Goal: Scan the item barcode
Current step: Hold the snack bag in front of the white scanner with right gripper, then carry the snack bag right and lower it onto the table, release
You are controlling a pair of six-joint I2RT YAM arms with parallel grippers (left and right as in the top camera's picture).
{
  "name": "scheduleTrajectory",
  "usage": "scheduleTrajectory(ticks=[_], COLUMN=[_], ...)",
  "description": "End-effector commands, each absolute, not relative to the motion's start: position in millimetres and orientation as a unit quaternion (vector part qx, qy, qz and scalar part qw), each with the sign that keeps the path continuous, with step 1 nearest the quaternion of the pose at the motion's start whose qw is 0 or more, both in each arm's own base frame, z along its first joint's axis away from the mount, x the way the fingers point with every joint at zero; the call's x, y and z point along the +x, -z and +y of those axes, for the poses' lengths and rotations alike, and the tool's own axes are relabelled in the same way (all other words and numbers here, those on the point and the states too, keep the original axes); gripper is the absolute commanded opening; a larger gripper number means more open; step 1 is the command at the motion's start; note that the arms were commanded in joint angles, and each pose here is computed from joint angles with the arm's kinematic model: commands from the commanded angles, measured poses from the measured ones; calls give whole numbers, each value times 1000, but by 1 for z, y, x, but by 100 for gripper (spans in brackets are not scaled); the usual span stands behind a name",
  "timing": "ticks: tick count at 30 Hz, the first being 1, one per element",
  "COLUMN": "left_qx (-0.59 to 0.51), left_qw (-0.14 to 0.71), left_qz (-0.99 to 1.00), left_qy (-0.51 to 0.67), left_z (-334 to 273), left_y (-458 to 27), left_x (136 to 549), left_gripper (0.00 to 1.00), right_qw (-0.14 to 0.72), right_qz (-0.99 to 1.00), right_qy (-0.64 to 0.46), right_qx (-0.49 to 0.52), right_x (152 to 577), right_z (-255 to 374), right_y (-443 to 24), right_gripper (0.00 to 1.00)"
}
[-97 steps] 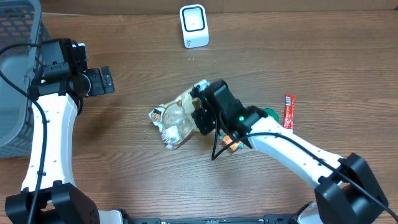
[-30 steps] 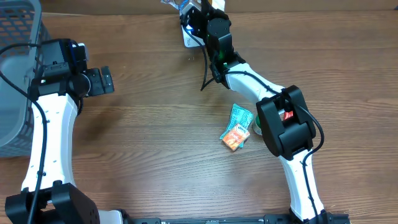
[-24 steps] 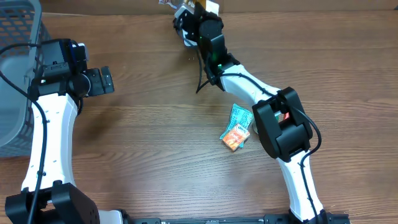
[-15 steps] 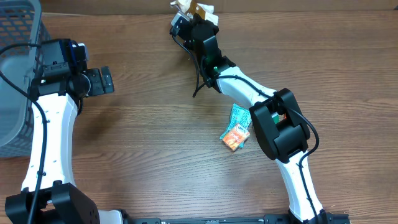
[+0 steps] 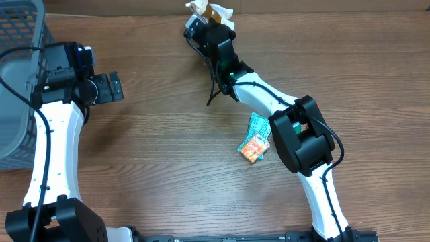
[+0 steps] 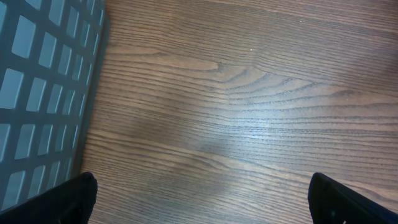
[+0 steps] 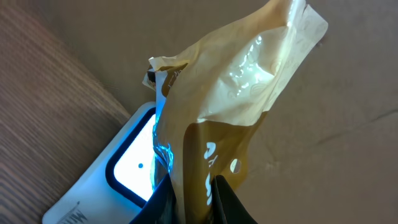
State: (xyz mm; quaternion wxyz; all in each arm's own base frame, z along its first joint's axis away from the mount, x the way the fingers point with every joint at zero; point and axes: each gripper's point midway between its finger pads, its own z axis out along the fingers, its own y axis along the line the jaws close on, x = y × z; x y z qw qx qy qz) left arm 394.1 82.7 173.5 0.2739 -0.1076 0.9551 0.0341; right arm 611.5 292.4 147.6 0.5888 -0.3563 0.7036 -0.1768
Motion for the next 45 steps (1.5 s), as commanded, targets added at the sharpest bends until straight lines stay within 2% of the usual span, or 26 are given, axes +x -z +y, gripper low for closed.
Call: scheduleTrajectory(ticks=[1, 6, 24, 29, 37, 41, 45], left_qx=[-111, -111, -111, -111, -111, -111, -111], left_qw=[275, 275, 275, 275, 275, 275, 275], left_qz=[954, 954, 954, 954, 954, 954, 954], left_qy=[-34, -34, -34, -34, -34, -34, -34], left_z=[83, 83, 83, 83, 83, 83, 83], left_y=[-174, -174, -174, -174, -174, -174, -174], left_x=[396, 396, 396, 396, 396, 396, 396], left_gripper=[100, 100, 100, 100, 100, 100, 100], right_qw=[637, 647, 582, 620, 658, 627, 533], right_qz=[696, 703, 776, 753, 747, 778, 839], right_qy=[113, 83, 10, 9, -19, -47, -47], right_qx=[-311, -283, -244, -221, -93, -17, 97], right_x=[606, 605, 595, 600, 580, 557, 518], right_z=[296, 295, 294, 285, 215, 171, 100], right_y=[-205, -217, -174, -213, -330, -352, -334], right_gripper=[4, 4, 4, 3, 3, 3, 4])
